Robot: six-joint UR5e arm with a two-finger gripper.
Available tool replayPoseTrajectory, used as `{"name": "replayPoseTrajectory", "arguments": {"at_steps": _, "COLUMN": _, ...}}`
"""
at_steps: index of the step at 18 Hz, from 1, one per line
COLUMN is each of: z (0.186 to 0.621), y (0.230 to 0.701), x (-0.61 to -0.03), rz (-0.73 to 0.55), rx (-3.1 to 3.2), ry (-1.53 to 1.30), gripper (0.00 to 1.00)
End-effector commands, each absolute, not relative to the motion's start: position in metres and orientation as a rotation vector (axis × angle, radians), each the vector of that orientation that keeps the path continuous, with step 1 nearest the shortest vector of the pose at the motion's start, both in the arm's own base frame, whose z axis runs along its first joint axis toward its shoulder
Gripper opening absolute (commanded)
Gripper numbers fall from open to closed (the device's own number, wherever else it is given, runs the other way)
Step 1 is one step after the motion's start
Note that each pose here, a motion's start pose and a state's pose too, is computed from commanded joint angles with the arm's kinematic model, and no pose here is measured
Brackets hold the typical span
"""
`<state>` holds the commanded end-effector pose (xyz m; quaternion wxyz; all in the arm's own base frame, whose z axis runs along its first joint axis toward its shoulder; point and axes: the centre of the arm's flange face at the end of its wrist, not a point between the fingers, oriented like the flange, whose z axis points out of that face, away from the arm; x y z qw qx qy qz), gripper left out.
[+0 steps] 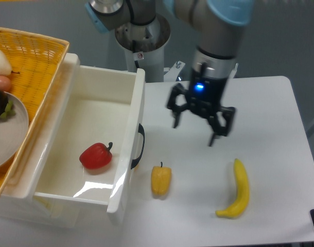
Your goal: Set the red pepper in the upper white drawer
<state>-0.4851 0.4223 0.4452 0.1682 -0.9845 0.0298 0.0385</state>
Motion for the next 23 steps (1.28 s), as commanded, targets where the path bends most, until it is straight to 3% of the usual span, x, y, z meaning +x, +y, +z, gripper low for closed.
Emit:
{"name": "replayPoseTrajectory", "arguments": {"at_steps": 9, "z": 0.333, "y": 0.414, "x": -0.538, "rz": 0.06, "rx": -3.013, "ry": 0.053, "gripper": 1.0}}
{"name": "replayPoseTrajectory", "arguments": {"at_steps": 14, "z": 0.273, "y": 0.421, "x": -0.567, "rz": -0.003, "rx": -3.032, "ry": 0.2, "gripper": 1.0}}
{"name": "replayPoseTrajectory", "arguments": {"at_steps": 23, "z": 0.231, "y": 0.417, "x": -0.581, "rz": -0.005, "rx": -3.146, "ry": 0.412, "gripper": 1.0}}
